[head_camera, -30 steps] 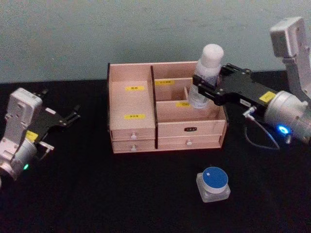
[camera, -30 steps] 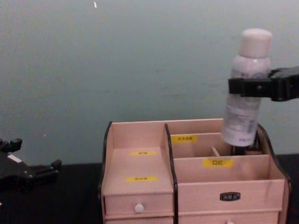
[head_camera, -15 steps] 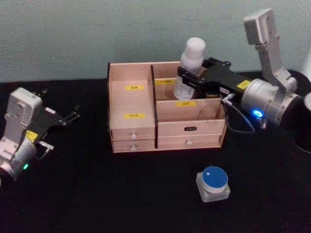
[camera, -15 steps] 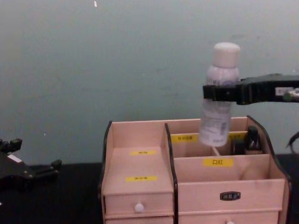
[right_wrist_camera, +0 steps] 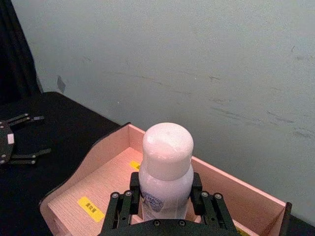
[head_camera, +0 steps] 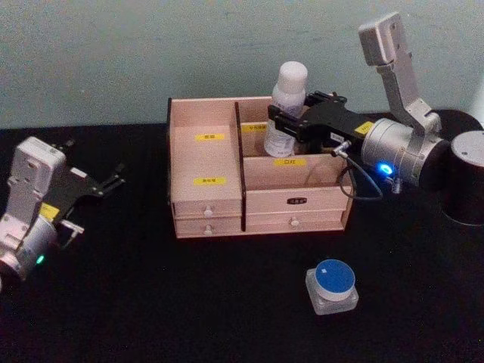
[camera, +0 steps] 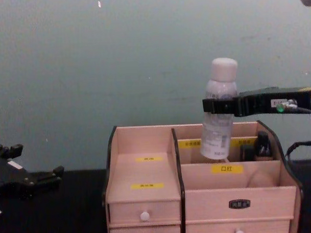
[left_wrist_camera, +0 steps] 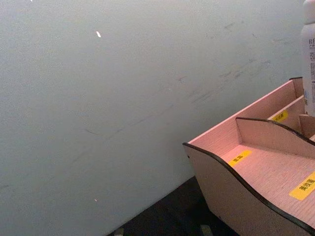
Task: Pick up the facial cleanser and watermelon frost from the table and place them into the tiered storage box.
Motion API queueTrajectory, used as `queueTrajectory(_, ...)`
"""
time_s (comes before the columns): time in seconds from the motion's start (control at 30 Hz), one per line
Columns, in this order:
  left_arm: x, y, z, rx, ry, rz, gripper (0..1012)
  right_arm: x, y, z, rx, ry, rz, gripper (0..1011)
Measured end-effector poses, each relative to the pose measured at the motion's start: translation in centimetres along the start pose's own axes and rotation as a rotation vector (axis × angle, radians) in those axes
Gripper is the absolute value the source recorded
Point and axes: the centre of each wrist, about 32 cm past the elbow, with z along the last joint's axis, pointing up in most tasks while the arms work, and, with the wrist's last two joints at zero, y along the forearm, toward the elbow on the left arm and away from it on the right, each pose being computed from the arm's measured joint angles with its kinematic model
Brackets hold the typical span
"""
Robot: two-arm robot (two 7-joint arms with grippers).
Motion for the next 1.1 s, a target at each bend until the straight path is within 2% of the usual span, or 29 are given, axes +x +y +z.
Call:
queueTrajectory(0.53, 0.00, 0.00, 0.00, 0.000, 0.000, 0.000, 1001, 0.6, 1.7, -0.1, -0.016, -0.014, -0.011, 601)
queueTrajectory(1.1, 0.00, 0.00, 0.00, 0.000, 0.000, 0.000, 1001, 0.5, 3.1, -0.7, -0.036, -0.019, -0.005, 601)
